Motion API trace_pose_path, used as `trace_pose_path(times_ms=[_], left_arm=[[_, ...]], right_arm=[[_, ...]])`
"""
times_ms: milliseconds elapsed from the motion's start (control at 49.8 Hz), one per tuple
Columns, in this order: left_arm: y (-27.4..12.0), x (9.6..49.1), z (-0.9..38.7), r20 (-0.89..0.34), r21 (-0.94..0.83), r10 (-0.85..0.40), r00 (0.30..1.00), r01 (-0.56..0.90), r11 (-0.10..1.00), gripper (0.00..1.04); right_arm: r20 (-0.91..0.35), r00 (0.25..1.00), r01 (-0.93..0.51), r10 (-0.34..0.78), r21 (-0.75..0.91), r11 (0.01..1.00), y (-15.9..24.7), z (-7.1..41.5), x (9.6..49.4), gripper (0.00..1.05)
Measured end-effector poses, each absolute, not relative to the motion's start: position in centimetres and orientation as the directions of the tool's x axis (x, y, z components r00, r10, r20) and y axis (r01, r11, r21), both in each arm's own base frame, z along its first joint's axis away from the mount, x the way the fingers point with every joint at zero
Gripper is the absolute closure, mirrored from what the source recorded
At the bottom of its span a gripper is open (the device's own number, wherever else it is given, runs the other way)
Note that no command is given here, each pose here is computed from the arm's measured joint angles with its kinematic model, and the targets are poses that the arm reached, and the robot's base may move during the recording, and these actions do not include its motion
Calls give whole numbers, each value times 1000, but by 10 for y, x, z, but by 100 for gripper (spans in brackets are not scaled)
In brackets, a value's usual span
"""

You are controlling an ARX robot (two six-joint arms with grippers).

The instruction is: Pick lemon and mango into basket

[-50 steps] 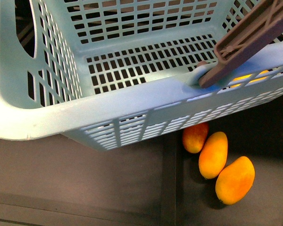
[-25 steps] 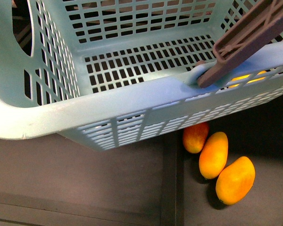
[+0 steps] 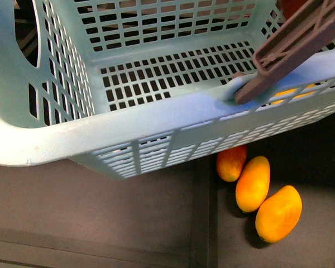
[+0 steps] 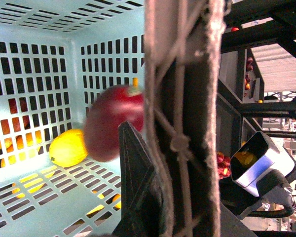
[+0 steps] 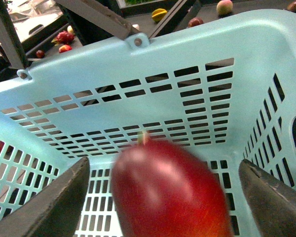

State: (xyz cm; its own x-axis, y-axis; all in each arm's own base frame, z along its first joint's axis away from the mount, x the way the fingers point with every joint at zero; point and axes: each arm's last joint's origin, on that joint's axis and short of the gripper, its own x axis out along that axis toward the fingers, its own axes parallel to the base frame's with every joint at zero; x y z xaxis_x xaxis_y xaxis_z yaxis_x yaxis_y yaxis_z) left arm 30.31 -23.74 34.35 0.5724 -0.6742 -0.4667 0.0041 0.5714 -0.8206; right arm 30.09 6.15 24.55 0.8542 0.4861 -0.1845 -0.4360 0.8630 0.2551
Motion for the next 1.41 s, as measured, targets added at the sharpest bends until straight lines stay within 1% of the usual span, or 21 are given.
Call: trace_pose_path(times_ms=[20, 60, 100, 161, 221, 261, 362, 382, 402, 422, 462, 482, 523, 643, 703, 804, 884, 1407], left_arm=[[-237, 303, 343, -467, -821, -674, 572, 4, 571, 100], [-237, 303, 344, -466, -821, -675, 572, 5, 571, 100], [-238, 303, 343, -466, -823, -680, 566, 5, 568, 100], [-238, 303, 342, -470, -822, -676, 568, -2, 570, 100], [-238, 303, 342, -471, -819, -671, 573, -1, 573, 100], [-237, 303, 342, -471, -818, -668, 576, 0, 576, 100], [-237, 304, 342, -471, -819, -670, 574, 0, 574, 100], [-238, 303, 342, -470, -819, -673, 571, 0, 573, 100], [-238, 303, 342, -470, -819, -673, 571, 1, 574, 100], [-238, 303, 342, -470, -819, -673, 571, 1, 573, 100], [-238, 303, 342, -470, -820, -674, 570, 1, 573, 100], [-238, 303, 342, -470, -820, -676, 568, 2, 572, 100], [-238, 303, 342, -470, -820, -675, 569, 1, 572, 100], [-238, 303, 342, -470, -820, -676, 567, 3, 573, 100], [-238, 303, 342, -470, -820, -677, 567, 2, 572, 100], [-238, 303, 342, -471, -818, -671, 573, 2, 575, 100], [-238, 303, 342, -471, -817, -670, 574, 3, 576, 100], [-238, 303, 342, -470, -819, -673, 570, 2, 574, 100]], right_arm=[[-184, 856, -433, 482, 254, 865, 61, 247, 299, 9], [-184, 858, -429, 480, 255, 866, 60, 249, 296, 7], [-186, 863, -420, 470, 254, 871, 57, 252, 290, 9], [-189, 872, -402, 452, 253, 880, 50, 256, 279, 9], [-211, 896, -339, 391, 242, 909, 40, 260, 264, 9], [-232, 915, -277, 331, 235, 932, 33, 260, 252, 9], [-288, 948, -88, 137, 179, 980, 15, 254, 221, 9], [-259, 962, -46, 83, 146, 988, 10, 250, 214, 12], [-212, 976, -27, 53, 122, 992, 7, 248, 209, 15], [-144, 989, -10, 23, 91, 996, 3, 245, 202, 20], [-65, 998, 5, 0, 70, 998, 1, 241, 193, 27], [-23, 1000, 7, -5, 53, 999, 0, 239, 188, 32], [7, 1000, 2, -2, 36, 999, 0, 234, 181, 41], [-6, 1000, 0, 0, 23, 1000, 0, 220, 173, 57], [-18, 1000, 0, 0, 18, 1000, 0, 211, 168, 67], [-9, 1000, 0, 0, 9, 1000, 0, 203, 158, 90], [-5, 1000, 0, 0, 4, 1000, 0, 198, 152, 103], [-9, 1000, 0, 0, 4, 1000, 0, 177, 128, 103]])
